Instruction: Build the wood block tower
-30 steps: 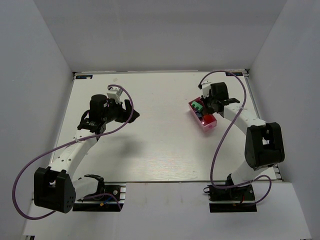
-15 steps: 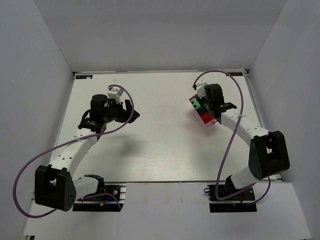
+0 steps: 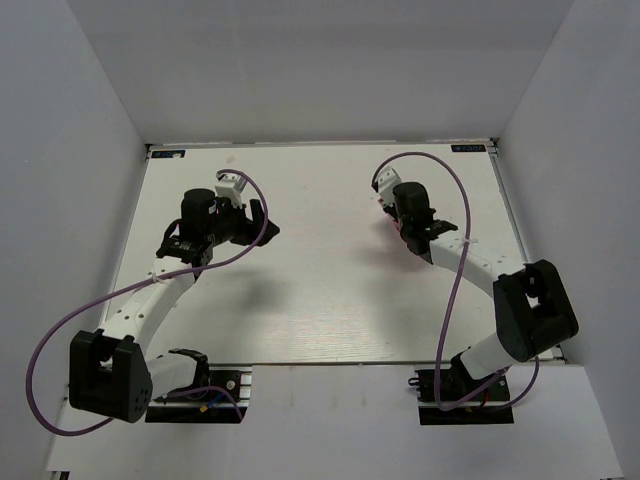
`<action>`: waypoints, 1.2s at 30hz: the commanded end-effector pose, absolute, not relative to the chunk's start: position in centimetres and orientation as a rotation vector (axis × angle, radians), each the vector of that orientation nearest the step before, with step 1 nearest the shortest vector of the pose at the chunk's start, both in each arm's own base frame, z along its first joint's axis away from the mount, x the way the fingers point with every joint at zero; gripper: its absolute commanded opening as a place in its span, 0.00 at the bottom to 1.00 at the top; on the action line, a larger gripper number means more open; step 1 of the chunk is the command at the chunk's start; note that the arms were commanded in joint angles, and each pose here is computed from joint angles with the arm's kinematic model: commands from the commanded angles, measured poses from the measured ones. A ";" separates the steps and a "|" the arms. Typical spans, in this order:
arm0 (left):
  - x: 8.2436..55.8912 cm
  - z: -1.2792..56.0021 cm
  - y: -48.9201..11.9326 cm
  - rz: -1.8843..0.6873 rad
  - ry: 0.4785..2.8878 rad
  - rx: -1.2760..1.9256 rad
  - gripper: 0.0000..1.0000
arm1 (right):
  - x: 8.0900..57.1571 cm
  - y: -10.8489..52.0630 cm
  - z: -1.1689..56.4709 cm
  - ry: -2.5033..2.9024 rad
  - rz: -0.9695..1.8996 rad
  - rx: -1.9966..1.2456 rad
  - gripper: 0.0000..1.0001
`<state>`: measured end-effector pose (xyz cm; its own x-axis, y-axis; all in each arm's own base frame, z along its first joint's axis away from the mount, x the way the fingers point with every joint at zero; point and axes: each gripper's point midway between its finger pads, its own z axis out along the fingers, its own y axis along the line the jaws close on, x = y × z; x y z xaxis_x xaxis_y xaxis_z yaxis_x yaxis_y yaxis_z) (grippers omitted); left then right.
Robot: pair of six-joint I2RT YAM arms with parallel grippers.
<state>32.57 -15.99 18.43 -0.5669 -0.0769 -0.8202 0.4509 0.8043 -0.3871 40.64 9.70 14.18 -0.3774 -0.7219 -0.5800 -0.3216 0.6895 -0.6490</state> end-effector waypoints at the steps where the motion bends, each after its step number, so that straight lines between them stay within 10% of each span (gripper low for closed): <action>1: 33.0 20.3 -16.3 -0.731 2.016 0.298 0.82 | 42.1 9.6 18.3 1.826 -0.638 -0.687 0.00; 36: 33.0 20.3 -16.3 -0.731 2.016 0.298 0.82 | 40.3 10.7 16.7 1.481 -1.113 -0.786 0.00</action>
